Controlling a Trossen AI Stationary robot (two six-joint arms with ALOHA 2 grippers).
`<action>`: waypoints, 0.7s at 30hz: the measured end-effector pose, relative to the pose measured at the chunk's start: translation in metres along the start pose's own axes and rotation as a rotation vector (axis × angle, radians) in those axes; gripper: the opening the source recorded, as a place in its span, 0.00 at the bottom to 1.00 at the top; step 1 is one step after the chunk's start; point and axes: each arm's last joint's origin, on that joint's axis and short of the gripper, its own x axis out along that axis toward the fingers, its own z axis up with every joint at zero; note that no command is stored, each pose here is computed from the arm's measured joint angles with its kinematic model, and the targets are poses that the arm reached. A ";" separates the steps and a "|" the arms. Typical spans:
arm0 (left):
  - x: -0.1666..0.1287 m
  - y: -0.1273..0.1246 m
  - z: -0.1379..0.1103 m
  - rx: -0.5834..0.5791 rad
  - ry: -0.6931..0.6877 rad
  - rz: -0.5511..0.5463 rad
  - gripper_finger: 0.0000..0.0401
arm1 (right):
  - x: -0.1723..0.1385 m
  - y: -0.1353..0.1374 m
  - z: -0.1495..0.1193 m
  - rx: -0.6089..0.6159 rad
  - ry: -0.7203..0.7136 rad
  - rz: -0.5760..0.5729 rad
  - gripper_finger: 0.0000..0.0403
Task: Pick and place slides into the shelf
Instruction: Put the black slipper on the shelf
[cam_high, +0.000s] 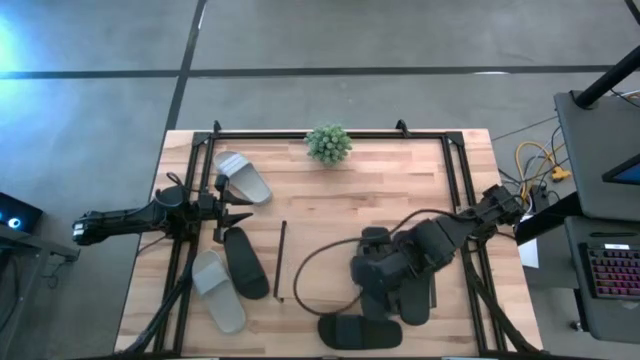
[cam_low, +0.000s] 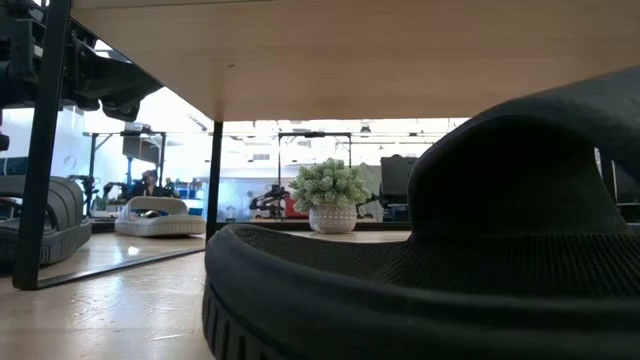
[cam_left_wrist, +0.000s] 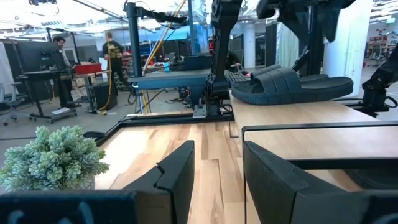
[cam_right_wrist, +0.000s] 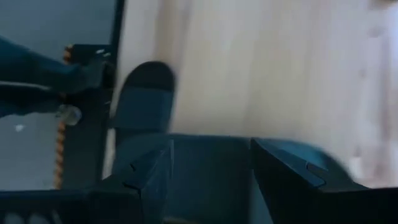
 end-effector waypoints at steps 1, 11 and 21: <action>0.000 0.000 0.000 0.000 0.000 0.000 0.31 | 0.000 0.003 -0.001 0.003 0.006 0.016 0.51; 0.000 0.000 0.000 0.000 -0.001 0.000 0.31 | -0.003 0.028 -0.013 0.033 0.029 0.072 0.51; 0.000 0.000 0.000 0.000 0.000 0.000 0.31 | -0.003 0.033 -0.015 0.129 0.036 0.076 0.51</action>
